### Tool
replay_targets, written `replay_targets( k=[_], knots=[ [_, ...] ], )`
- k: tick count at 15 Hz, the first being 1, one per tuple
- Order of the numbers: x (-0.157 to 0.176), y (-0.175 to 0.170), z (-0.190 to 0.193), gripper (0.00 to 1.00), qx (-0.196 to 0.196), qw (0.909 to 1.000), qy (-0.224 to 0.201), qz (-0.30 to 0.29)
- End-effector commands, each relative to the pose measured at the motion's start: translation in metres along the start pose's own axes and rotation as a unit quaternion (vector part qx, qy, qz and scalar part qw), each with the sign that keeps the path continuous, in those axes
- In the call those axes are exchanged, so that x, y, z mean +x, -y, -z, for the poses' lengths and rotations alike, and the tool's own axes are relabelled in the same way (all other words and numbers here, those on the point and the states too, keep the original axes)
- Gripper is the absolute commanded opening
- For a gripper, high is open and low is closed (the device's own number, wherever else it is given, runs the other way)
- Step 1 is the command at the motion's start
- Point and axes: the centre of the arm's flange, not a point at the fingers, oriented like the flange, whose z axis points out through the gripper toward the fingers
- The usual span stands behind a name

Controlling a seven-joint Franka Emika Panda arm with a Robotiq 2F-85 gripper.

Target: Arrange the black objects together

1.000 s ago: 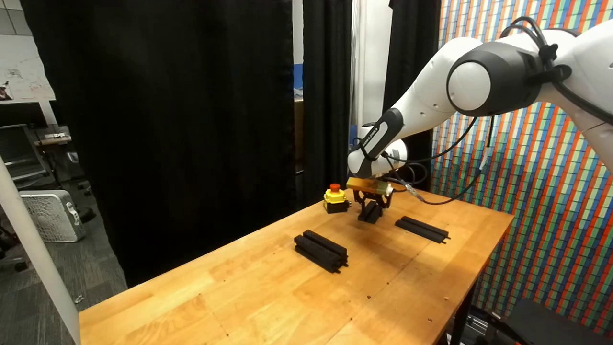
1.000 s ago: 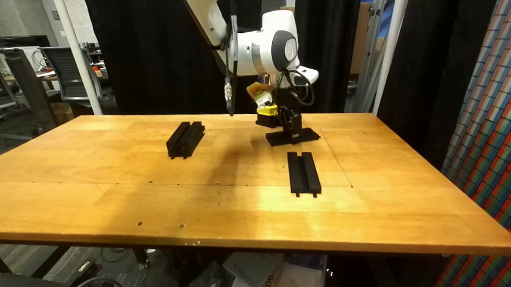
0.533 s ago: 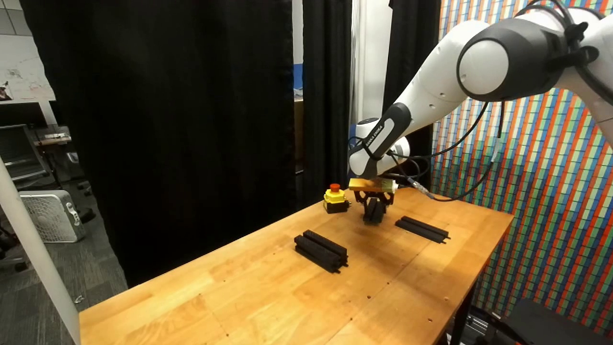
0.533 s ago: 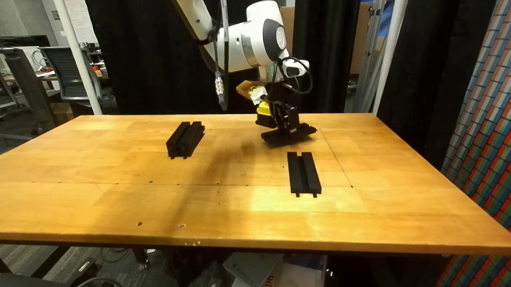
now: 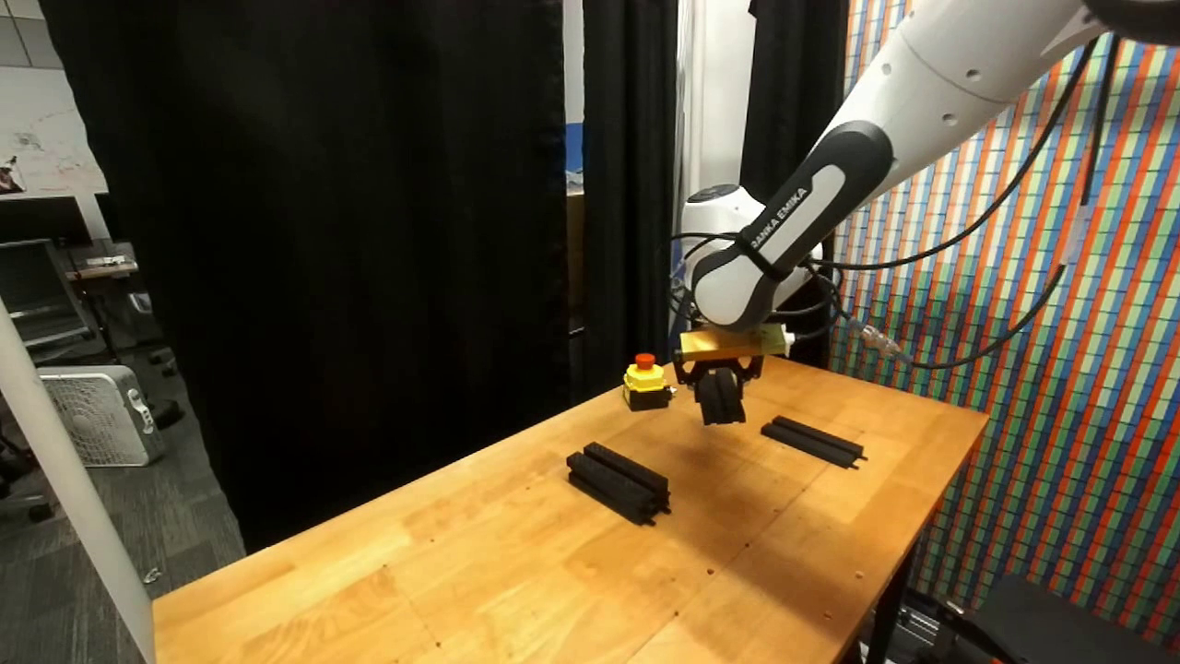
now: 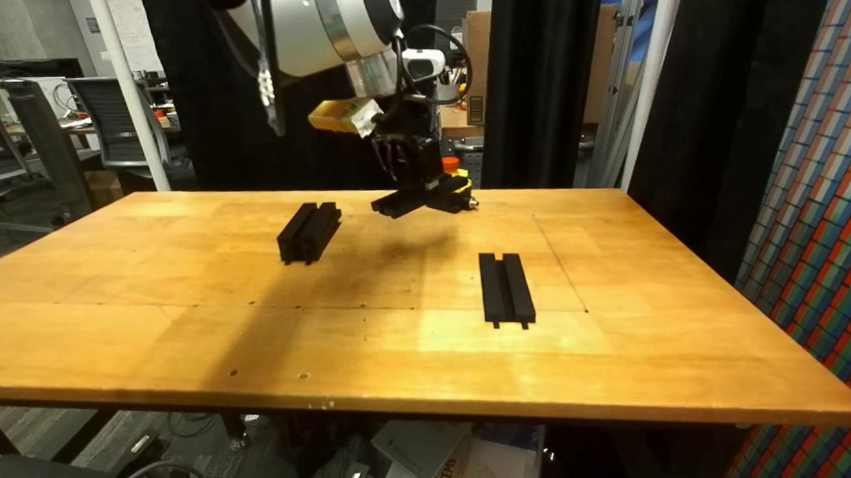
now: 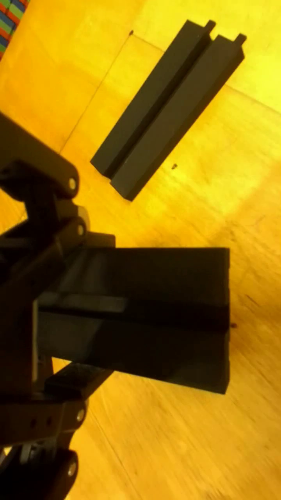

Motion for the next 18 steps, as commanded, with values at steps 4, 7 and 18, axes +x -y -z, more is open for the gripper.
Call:
replay_targets(
  k=[4,7,18],
  knots=[
    [-0.088,0.034,0.06,0.45,0.076,0.9839,-0.002,0.162],
    [-0.112,0.065,0.063,0.45,0.102,0.9658,0.011,0.238],
    [-0.141,0.12,0.045,0.45,0.167,0.8775,0.04,0.448]
  ],
)
